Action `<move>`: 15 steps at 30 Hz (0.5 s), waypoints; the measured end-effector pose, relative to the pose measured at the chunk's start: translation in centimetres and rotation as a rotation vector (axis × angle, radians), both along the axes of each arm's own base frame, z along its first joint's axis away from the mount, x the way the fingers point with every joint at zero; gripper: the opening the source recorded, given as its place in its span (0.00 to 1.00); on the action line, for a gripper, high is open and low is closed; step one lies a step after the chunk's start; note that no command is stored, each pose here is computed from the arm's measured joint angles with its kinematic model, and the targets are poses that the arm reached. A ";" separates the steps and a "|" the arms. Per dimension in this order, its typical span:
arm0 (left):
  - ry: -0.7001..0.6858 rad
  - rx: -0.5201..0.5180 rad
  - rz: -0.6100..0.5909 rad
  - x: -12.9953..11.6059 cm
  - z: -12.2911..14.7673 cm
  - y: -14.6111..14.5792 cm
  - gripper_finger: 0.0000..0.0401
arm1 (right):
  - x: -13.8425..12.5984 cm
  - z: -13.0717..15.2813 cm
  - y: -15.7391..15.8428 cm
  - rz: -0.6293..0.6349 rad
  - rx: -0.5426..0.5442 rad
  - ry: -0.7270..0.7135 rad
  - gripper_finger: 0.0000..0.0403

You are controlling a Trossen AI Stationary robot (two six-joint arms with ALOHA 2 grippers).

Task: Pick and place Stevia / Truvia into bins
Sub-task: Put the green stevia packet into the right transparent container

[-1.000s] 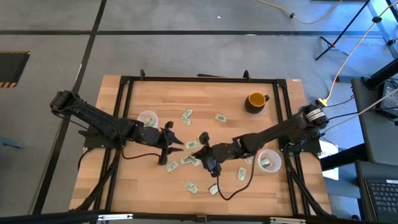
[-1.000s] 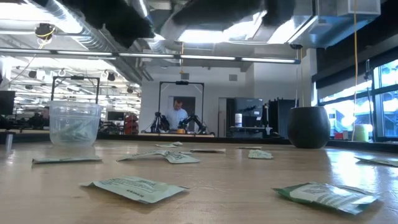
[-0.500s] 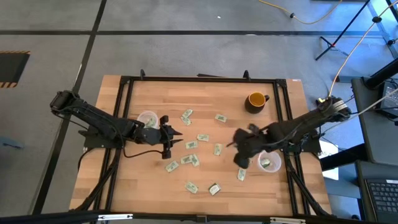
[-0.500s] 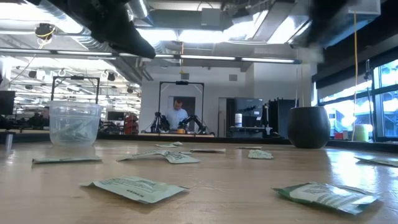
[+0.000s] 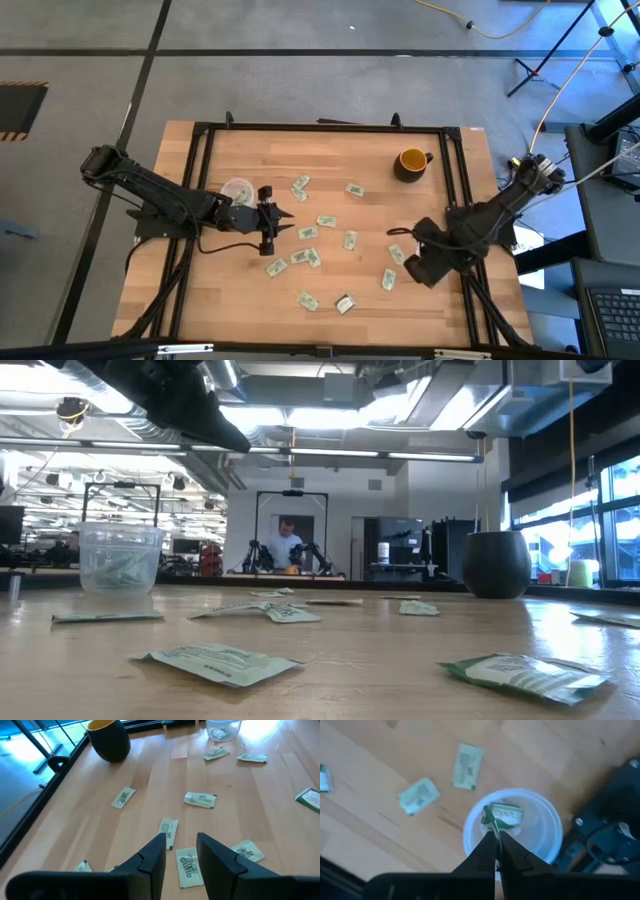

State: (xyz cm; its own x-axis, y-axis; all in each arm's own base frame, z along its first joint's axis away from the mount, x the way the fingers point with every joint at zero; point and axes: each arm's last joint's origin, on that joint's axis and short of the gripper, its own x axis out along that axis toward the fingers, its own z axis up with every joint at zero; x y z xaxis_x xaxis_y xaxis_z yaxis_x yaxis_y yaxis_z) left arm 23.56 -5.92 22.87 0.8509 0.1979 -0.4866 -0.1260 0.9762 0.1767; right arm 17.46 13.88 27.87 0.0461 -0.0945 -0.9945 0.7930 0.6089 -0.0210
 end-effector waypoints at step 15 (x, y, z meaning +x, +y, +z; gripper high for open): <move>0.002 0.007 -0.004 0.0 0.0 0.0 0.25 | -1.6 -5.5 0.3 -0.067 -0.044 0.067 0.02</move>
State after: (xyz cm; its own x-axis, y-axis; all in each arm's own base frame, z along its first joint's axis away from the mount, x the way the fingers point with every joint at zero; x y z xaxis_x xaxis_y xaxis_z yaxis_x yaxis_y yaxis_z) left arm 23.57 -5.92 22.86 0.8508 0.1979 -0.4867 -0.1219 0.9754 0.1836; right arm 15.89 14.15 22.33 -0.0283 -0.1389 -0.9899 0.8277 0.5521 -0.1011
